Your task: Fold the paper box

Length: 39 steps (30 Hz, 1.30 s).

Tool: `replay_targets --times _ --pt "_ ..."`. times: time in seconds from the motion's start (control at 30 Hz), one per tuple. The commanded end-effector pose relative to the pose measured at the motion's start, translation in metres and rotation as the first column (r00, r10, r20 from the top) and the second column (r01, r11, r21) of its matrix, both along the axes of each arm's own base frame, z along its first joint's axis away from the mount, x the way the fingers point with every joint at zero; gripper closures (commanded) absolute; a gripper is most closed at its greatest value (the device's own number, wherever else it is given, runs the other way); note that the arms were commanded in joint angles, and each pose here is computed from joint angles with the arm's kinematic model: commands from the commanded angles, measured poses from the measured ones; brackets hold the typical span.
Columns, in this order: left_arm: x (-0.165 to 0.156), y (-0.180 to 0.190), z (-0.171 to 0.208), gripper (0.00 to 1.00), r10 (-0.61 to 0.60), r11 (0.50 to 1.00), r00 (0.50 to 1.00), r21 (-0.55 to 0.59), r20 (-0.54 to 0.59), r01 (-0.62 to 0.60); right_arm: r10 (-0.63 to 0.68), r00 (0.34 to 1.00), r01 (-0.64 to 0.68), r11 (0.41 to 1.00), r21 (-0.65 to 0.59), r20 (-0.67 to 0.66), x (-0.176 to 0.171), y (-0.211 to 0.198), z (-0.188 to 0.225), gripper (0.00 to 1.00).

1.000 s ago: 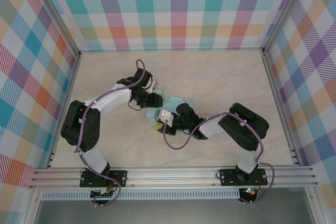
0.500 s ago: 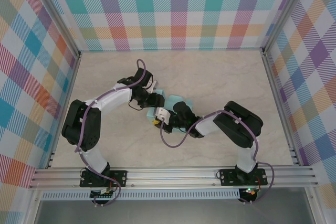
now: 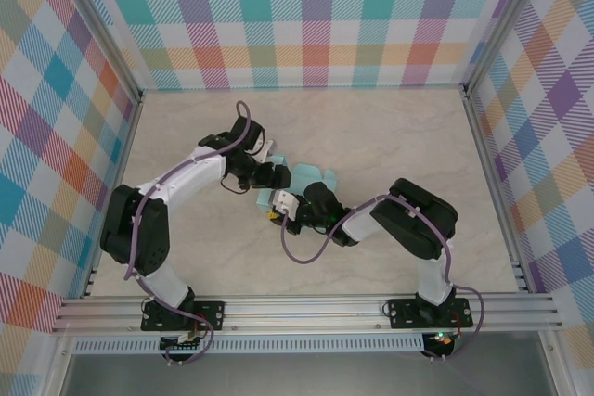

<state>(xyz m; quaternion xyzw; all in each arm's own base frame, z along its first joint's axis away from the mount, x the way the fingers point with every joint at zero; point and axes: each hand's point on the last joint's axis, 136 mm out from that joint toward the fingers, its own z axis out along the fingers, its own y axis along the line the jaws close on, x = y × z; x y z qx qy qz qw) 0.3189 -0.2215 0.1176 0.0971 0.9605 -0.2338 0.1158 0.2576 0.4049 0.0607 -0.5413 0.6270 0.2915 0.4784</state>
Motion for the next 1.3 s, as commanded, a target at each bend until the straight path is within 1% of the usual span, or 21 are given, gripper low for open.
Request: replay_targets --times 0.0,0.1,0.2,0.3,0.37,0.63,0.83,1.0,1.17,1.27 --pt "-0.024 0.013 -0.006 0.2 -0.022 0.999 0.998 0.04 -0.053 0.024 -0.054 0.999 0.054 0.998 0.04 0.0 0.016 0.004 0.011 0.86" --pt "-0.022 0.015 -0.01 0.21 -0.003 0.999 0.999 0.052 -0.053 0.006 -0.054 0.999 0.054 0.998 0.043 -0.004 0.016 0.003 0.013 0.84" --pt "-0.013 0.014 -0.009 0.21 0.013 0.998 0.999 0.055 -0.039 -0.011 -0.034 0.999 0.035 0.998 0.05 -0.011 0.011 0.002 0.016 0.81" --pt "-0.004 0.012 -0.01 0.21 0.021 0.998 0.999 0.054 -0.037 -0.019 -0.008 1.0 0.01 0.998 0.064 -0.022 0.006 0.003 0.021 0.74" --pt "0.001 0.01 -0.011 0.22 0.021 0.998 0.999 0.054 -0.04 -0.019 0.008 1.0 -0.006 0.997 0.071 -0.023 0.003 0.003 0.026 0.72" --pt "0.011 0.009 0.002 0.21 0.026 0.999 0.999 0.033 -0.023 -0.025 0.012 1.0 -0.012 0.998 0.067 -0.006 0.001 -0.006 0.037 0.63" --pt "-0.002 0.014 0.01 0.18 0.004 0.999 0.999 0.035 -0.036 -0.002 0.054 0.998 -0.052 0.996 0.067 -0.025 -0.017 -0.023 0.043 0.6" --pt "-0.015 0.022 0.012 0.16 -0.008 0.998 0.999 0.059 -0.048 0.011 0.044 0.998 -0.04 0.995 0.094 -0.04 -0.026 -0.046 0.046 0.59" --pt "-0.032 0.023 0.014 0.15 -0.036 0.998 0.997 0.05 -0.074 0.04 -0.03 0.999 0.028 0.994 0.105 0.014 -0.021 -0.069 0.06 0.58" --pt "-0.047 0.023 0.012 0.15 -0.066 0.994 0.994 0.081 -0.089 0.074 -0.09 0.995 0.084 0.988 0.127 0.047 -0.012 -0.084 0.072 0.58"
